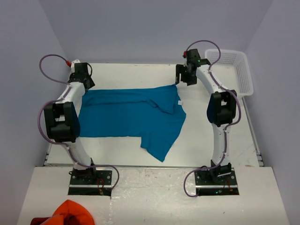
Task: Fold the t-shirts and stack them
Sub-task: Fold the flattened tshirt in 1/3 of the way
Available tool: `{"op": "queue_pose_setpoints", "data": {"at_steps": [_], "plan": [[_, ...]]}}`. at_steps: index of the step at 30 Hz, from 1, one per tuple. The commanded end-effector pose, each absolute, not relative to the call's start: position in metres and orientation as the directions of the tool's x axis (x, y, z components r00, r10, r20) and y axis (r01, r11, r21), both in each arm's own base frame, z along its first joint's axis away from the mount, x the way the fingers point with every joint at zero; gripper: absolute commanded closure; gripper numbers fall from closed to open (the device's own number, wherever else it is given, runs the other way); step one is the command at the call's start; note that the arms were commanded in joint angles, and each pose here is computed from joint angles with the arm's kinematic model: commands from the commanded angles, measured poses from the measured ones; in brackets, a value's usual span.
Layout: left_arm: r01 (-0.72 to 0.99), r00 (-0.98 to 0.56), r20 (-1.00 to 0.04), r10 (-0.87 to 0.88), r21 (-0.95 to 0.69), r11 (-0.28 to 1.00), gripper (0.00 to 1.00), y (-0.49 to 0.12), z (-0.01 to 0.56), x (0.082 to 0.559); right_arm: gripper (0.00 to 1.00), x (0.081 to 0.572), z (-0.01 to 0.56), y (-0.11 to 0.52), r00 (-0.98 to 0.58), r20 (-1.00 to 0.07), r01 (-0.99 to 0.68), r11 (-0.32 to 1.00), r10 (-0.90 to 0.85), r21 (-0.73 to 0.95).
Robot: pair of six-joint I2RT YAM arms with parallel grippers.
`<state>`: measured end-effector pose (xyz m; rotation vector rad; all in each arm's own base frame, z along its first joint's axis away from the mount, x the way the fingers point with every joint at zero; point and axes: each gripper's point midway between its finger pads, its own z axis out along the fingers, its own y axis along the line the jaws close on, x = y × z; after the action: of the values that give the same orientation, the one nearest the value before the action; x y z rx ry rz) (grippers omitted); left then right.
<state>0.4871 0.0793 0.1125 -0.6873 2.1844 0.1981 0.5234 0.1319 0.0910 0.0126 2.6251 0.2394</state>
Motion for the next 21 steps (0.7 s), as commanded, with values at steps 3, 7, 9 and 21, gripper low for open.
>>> {"op": "queue_pose_setpoints", "data": {"at_steps": [3, 7, 9, 21], "plan": [[-0.621, -0.510, -0.740, -0.439, -0.037, 0.783, 0.57, 0.093, 0.099, 0.471, 0.25, 0.497, 0.120, 0.151, -0.848, -0.528, -0.069, 0.979, 0.044, 0.192], [-0.620, -0.547, -0.703, -0.453, -0.023, 0.785, 0.89, 0.090, 0.076, 0.464, 0.52, 0.474, 0.116, 0.167, -0.861, -0.508, -0.094, 0.967, 0.040, 0.235], [-0.613, -0.567, -0.685, -0.457, -0.020, 0.790, 1.00, 0.087, 0.068, 0.462, 1.00, 0.461, 0.108, 0.179, -0.878, -0.478, -0.115, 0.957, 0.027, 0.265], [-0.504, -0.582, -0.666, -0.468, -0.157, 0.850, 1.00, 0.050, 0.068, 0.469, 0.56, 0.413, 0.083, 0.226, -0.892, -0.435, -0.231, 0.950, -0.121, 0.208]]}}
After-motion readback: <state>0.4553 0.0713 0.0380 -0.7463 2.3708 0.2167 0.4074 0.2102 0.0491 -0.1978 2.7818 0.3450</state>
